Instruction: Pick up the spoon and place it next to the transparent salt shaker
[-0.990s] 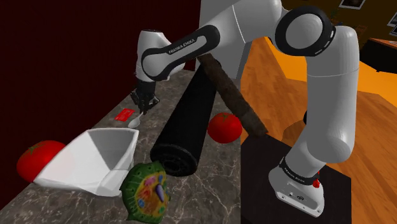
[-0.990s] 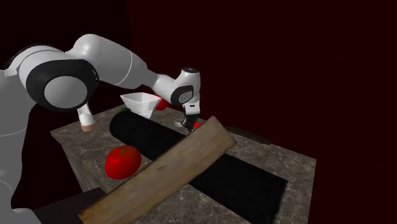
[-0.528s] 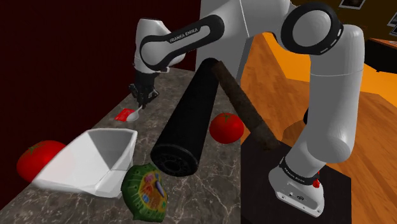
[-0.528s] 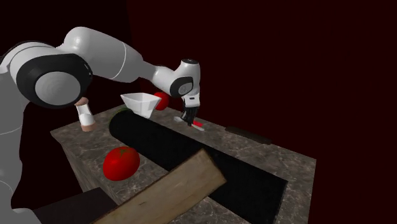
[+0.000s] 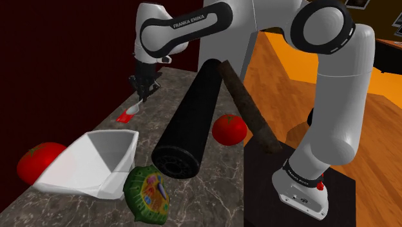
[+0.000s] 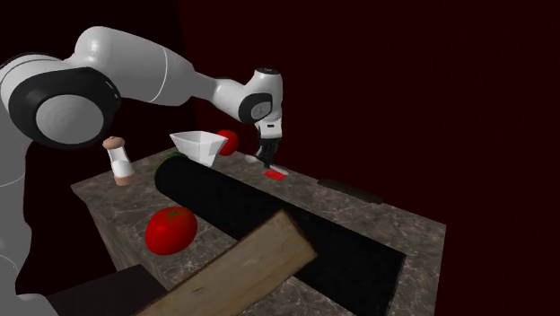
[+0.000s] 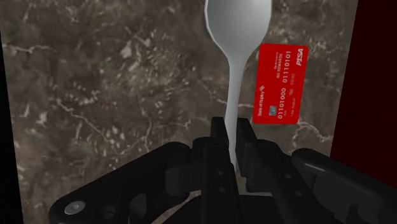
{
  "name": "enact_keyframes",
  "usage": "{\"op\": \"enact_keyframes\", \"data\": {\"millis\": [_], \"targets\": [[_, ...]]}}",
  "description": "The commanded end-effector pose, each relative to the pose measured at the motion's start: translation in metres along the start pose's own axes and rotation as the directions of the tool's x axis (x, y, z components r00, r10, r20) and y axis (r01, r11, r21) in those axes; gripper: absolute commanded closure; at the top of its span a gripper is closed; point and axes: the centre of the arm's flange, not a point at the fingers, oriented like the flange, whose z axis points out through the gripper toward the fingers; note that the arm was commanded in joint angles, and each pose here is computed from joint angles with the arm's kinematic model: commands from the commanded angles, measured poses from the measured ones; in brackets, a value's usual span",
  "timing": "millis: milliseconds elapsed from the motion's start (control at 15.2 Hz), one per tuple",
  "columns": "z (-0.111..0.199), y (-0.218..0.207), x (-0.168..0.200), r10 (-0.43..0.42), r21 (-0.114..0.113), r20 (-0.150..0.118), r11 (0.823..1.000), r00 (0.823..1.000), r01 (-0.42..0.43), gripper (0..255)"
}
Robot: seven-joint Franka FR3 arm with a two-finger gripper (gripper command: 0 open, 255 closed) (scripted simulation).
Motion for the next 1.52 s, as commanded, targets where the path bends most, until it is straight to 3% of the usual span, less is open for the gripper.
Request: {"op": "enact_keyframes", "data": {"millis": [0,1452], "targets": [[-0.01,-0.002,-0.001,0.0,0.0,0.0,1.0,1.0,0.0,255],[-0.124,-0.019,-0.018,0.0,0.0,0.0,1.0,1.0,0.0,255]]}}
